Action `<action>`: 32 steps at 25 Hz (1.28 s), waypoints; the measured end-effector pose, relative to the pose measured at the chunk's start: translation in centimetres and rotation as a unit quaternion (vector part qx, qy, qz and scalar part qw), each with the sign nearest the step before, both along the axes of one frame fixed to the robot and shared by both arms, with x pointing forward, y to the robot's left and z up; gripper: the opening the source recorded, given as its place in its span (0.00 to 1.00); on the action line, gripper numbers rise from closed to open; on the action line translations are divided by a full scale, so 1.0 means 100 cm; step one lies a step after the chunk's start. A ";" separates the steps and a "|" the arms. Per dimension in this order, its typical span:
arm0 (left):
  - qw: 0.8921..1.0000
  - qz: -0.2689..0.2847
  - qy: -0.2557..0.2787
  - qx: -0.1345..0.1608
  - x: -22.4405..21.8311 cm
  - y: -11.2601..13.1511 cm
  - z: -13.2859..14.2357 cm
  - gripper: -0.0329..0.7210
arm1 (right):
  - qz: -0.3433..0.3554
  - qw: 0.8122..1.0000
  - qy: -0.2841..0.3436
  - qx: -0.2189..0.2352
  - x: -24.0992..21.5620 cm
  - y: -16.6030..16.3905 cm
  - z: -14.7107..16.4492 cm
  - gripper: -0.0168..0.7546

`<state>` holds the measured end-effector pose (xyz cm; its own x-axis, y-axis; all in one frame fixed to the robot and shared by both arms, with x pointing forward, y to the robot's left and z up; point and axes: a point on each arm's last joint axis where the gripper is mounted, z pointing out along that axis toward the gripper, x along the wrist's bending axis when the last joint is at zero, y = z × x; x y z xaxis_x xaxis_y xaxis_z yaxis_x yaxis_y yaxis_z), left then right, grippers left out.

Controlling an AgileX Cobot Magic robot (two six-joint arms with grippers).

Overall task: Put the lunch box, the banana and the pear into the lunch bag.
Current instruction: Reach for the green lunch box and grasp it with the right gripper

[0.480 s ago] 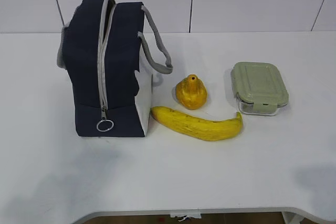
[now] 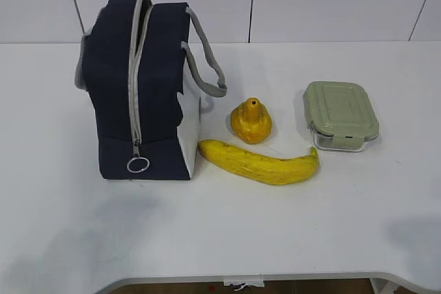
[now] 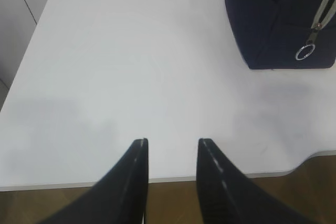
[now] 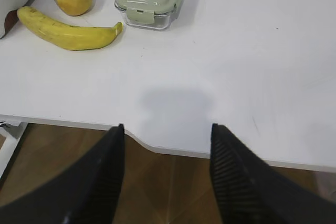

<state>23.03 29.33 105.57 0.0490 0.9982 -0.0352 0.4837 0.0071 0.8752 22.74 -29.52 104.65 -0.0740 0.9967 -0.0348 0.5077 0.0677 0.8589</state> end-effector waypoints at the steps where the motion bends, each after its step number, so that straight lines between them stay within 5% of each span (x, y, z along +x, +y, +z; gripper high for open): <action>1: 1.000 0.000 0.000 0.000 0.000 0.000 0.000 0.36 | 0.000 1.000 0.000 0.000 0.000 0.000 0.000 0.56; 20: 1.000 0.000 0.000 0.000 0.000 0.000 0.000 0.36 | -0.018 0.997 0.079 0.016 0.067 0.000 0.026 0.56; 32: 1.000 0.000 0.000 0.000 0.000 0.000 0.000 0.36 | -0.030 0.964 0.262 0.032 0.181 0.002 0.003 0.56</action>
<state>23.03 29.33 105.57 0.0490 0.9982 -0.0352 0.4837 0.0071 0.8752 40.82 -29.29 104.99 -0.0077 0.9986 0.0532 0.8746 -0.0191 0.4845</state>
